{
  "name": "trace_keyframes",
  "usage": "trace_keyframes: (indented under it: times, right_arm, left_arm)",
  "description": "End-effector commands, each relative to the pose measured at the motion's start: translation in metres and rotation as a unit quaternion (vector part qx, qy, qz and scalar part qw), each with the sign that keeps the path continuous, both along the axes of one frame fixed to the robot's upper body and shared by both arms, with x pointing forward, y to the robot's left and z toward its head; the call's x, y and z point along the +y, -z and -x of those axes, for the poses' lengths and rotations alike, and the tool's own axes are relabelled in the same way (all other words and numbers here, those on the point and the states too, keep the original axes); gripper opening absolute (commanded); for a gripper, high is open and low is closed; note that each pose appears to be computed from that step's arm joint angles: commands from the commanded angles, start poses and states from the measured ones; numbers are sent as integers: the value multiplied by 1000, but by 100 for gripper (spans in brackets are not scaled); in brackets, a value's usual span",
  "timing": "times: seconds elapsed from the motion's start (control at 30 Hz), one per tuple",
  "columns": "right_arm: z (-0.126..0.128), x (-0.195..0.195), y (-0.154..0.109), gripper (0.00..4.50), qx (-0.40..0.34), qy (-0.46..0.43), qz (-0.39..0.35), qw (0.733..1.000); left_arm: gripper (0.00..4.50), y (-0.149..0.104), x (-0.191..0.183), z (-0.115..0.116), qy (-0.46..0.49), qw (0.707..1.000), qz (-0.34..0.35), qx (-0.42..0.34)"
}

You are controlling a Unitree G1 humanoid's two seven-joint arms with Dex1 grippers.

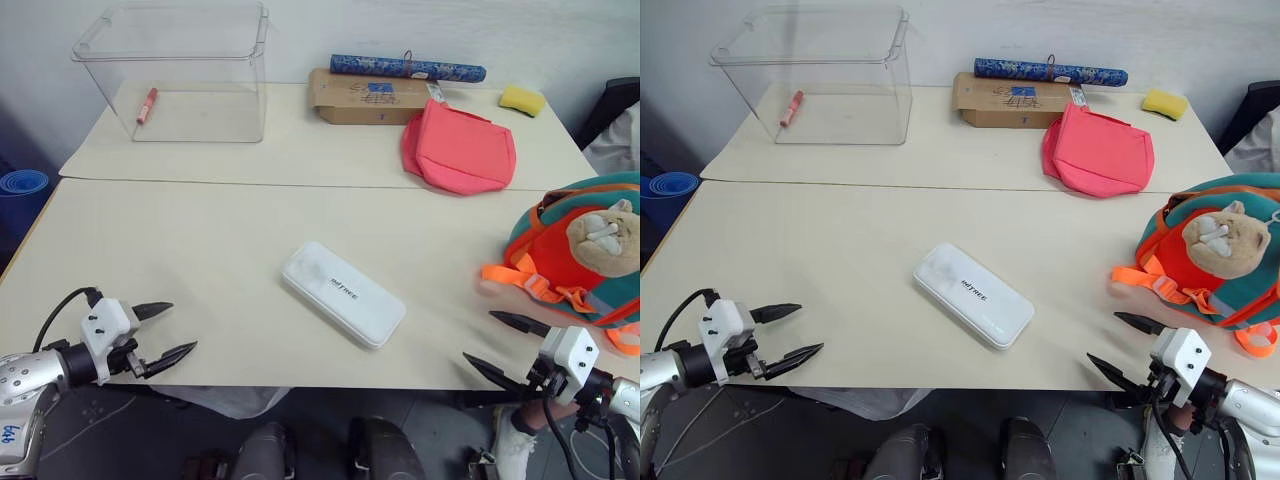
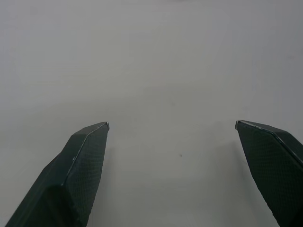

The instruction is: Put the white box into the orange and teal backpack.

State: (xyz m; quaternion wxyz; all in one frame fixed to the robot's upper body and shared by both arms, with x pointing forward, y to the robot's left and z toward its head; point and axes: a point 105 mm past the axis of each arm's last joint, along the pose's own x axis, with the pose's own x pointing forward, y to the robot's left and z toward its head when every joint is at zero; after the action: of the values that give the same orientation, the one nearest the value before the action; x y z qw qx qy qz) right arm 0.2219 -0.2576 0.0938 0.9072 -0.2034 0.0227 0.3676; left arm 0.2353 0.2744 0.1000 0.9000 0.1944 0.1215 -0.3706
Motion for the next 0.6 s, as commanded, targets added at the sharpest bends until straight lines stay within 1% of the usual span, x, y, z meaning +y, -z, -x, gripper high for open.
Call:
trace_keyframes:
  times: [0.03,0.1,0.17,0.2,0.23,0.3,0.37,0.4,0.43,0.53,0.6]
  right_arm:
    - [0,1,-7,449,-22,2,-4,1000]
    - [0,3,-7,449,-21,-2,-7,1000]
    - [4,13,-10,449,-11,-25,-25,999]
    - [7,21,-12,409,4,-46,-37,998]
    - [12,30,-13,391,20,-70,-45,996]
    - [18,46,-13,333,40,-106,-40,993]
    - [20,59,-12,258,56,-126,-34,990]
    - [20,67,-9,227,66,-136,-25,988]
    - [19,73,-6,185,73,-147,-17,986]
    - [11,87,2,77,82,-163,4,983]
    - [5,92,7,7,84,-164,22,983]
  left_arm:
    - [450,-4,-6,-1,12,1000,8,-12]
    - [450,-13,-10,-7,14,999,34,-14]
    - [450,-25,-20,-14,35,998,52,-11]
    - [431,-30,-24,-21,39,998,56,-13]
    - [412,-35,-32,-30,45,997,54,-15]
    - [370,-45,-49,-52,55,997,52,-31]
    - [304,-53,-68,-73,64,995,58,-42]
    - [274,-55,-81,-83,80,994,54,-45]
    - [237,-56,-90,-91,91,994,47,-48]
    - [136,-54,-112,-121,97,993,30,-61]
    - [72,-48,-122,-133,101,993,23,-62]
